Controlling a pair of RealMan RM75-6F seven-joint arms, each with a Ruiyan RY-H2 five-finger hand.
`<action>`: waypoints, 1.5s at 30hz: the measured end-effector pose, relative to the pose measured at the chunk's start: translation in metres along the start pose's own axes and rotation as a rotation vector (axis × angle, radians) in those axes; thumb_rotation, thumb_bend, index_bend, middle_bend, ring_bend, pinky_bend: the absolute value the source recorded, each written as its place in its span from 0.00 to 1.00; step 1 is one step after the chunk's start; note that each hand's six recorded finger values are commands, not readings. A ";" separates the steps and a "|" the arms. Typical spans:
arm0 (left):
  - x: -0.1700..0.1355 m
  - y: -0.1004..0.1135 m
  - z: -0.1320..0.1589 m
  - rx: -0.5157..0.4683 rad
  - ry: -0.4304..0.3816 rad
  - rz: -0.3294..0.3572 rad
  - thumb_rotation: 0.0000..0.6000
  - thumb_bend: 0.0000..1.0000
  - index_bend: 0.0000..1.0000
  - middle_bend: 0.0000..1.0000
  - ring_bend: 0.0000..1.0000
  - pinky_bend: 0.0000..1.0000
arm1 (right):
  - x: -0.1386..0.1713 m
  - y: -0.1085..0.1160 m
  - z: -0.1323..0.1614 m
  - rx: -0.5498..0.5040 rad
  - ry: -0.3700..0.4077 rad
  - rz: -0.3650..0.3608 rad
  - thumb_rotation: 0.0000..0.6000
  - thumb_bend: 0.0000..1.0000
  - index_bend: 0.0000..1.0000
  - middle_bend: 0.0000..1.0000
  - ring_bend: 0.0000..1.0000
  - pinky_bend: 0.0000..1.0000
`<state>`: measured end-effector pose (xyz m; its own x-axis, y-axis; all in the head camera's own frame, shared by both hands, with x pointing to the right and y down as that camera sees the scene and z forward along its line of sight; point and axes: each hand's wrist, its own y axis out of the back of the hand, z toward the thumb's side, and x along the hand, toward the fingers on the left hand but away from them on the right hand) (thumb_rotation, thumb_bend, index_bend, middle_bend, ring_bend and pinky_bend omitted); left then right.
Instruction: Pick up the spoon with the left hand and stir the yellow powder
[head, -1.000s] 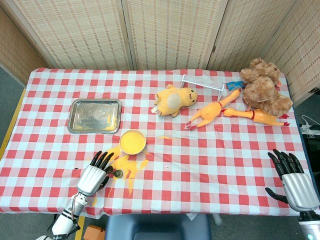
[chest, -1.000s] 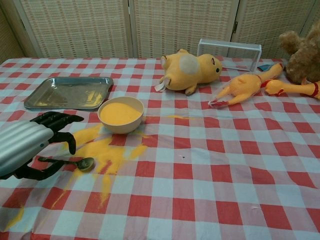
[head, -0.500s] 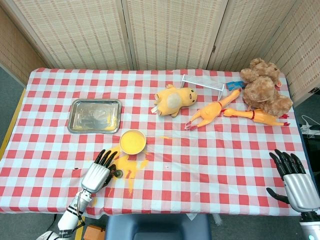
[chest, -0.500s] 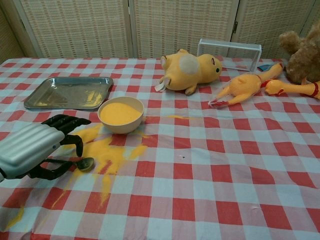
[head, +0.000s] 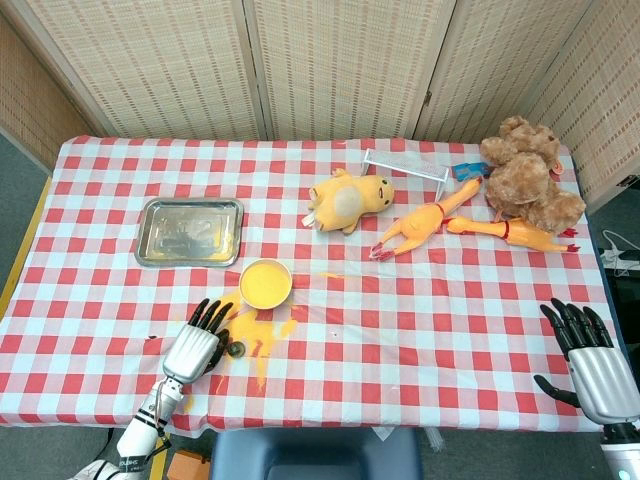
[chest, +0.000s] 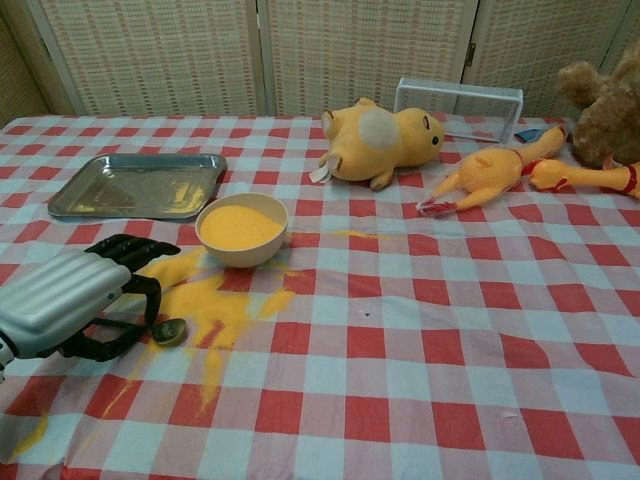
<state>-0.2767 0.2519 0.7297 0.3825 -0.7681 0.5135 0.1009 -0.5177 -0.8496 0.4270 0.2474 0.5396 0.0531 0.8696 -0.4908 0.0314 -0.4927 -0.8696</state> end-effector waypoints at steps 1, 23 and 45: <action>0.000 0.000 0.000 0.000 0.002 -0.003 1.00 0.48 0.53 0.05 0.00 0.00 | 0.000 0.000 0.000 0.001 0.000 0.000 1.00 0.08 0.00 0.00 0.00 0.00; -0.001 -0.003 -0.002 0.005 0.003 -0.021 1.00 0.47 0.48 0.05 0.00 0.00 | 0.000 0.000 0.000 0.003 -0.003 0.001 1.00 0.08 0.00 0.00 0.00 0.00; 0.002 -0.003 -0.004 0.005 0.017 -0.021 1.00 0.48 0.64 0.09 0.00 0.00 | 0.000 -0.001 0.000 0.006 -0.004 0.001 1.00 0.08 0.00 0.00 0.00 0.00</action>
<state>-0.2804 0.2506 0.7340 0.3648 -0.7631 0.5334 0.1135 -0.5322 -0.8390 0.4266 0.2480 0.5399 0.0487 0.8695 -0.4915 0.0255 -0.4930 -0.8697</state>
